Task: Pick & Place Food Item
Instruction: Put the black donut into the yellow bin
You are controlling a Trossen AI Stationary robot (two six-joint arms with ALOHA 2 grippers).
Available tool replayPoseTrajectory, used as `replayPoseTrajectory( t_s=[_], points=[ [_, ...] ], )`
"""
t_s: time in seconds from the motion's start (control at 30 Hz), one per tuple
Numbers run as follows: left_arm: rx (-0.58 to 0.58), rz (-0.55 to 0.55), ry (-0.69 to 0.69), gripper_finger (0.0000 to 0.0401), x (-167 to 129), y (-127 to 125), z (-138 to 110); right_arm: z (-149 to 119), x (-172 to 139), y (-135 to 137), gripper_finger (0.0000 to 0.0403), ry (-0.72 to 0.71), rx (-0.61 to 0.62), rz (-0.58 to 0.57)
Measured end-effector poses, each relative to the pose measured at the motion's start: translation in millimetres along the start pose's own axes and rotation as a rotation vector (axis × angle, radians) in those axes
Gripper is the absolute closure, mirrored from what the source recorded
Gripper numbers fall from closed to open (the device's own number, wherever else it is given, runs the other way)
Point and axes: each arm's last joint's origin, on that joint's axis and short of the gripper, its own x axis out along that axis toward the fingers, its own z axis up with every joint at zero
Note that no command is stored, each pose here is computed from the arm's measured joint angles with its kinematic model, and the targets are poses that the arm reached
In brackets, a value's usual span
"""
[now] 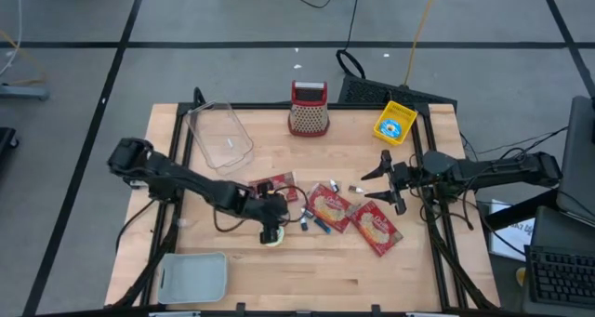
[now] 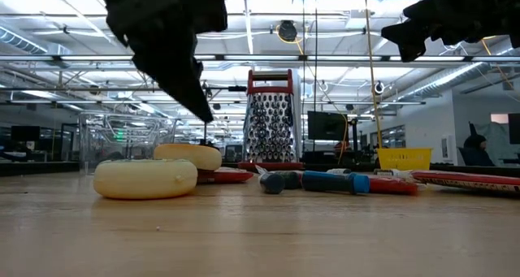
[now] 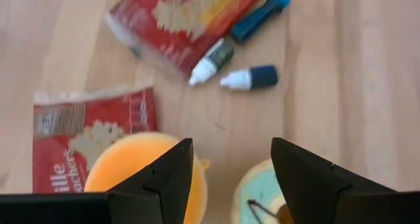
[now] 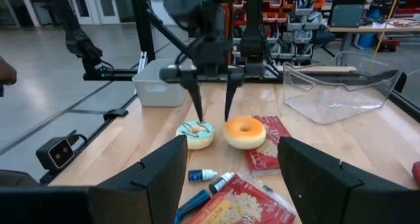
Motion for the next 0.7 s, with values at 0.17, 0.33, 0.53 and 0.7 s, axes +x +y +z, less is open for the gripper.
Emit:
replayPoseTrajectory(
  t_s=[0.17, 0.33, 0.53, 0.7],
  points=[
    [-0.039, 0.057, 0.115, 0.0192, 13.2, 3.2, -10.9, -0.8, 0.8, -0.1, 0.0174, 0.007, 0.001, 0.002],
    [-0.058, 0.148, 0.164, 0.0192, 15.9, 6.9, -18.1, -0.7, 0.8, -0.1, 0.0174, 0.006, 0.001, 0.002],
    [-0.049, 0.200, 0.143, 0.0192, 16.7, 7.7, -15.9, -0.7, 0.8, -0.1, 0.0174, 0.006, 0.003, 0.002],
    [-0.034, 0.231, 0.155, 0.0192, 5.9, 6.2, -2.1, -0.7, 0.8, -0.1, 0.0174, 0.006, 0.001, 0.002]
  ],
)
